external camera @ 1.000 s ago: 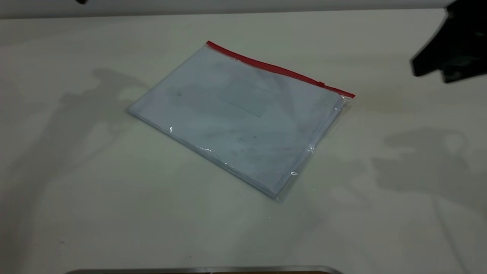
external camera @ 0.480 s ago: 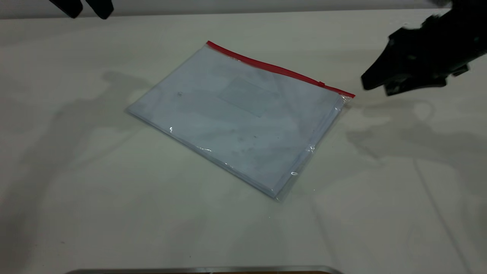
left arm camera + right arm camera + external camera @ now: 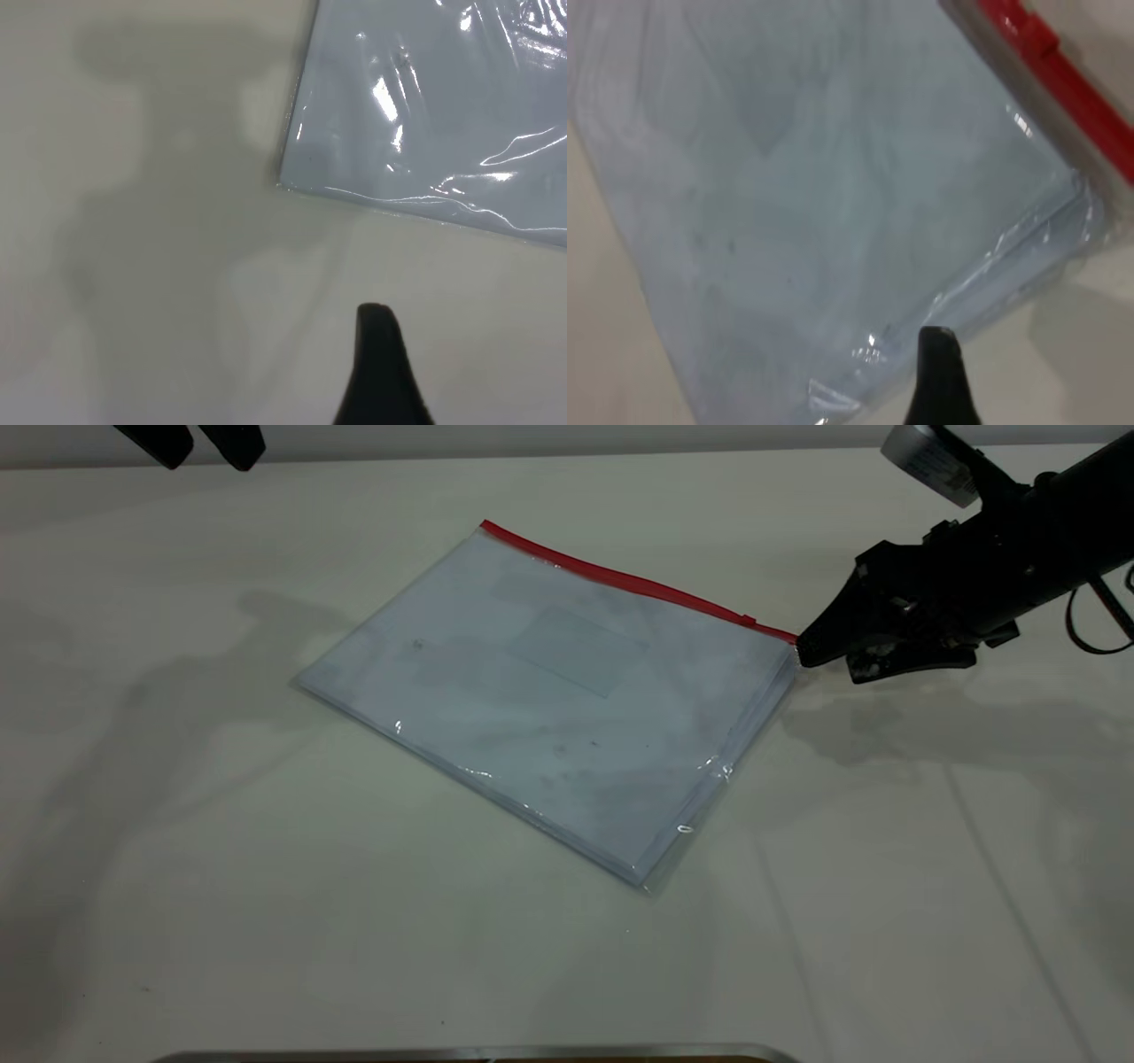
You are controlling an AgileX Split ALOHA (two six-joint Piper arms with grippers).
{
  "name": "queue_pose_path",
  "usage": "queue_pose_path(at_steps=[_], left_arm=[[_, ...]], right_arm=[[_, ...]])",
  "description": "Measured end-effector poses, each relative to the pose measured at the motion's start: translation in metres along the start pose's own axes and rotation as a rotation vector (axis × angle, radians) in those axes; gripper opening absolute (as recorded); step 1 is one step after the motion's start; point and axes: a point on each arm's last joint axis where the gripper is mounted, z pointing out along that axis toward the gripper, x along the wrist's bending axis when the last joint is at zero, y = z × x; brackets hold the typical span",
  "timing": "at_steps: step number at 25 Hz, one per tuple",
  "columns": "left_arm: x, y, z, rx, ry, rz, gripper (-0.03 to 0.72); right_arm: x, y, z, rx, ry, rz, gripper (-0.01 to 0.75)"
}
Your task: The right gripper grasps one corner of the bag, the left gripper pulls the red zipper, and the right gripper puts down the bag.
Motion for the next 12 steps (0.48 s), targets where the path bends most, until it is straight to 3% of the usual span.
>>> queue_pose_path(at_steps=[12], left_arm=[[0.000, 0.000, 0.000, -0.004, 0.001, 0.000, 0.586]], right_arm=[[-0.015, 0.009, 0.021, -0.015, 0.015, -0.036, 0.591]])
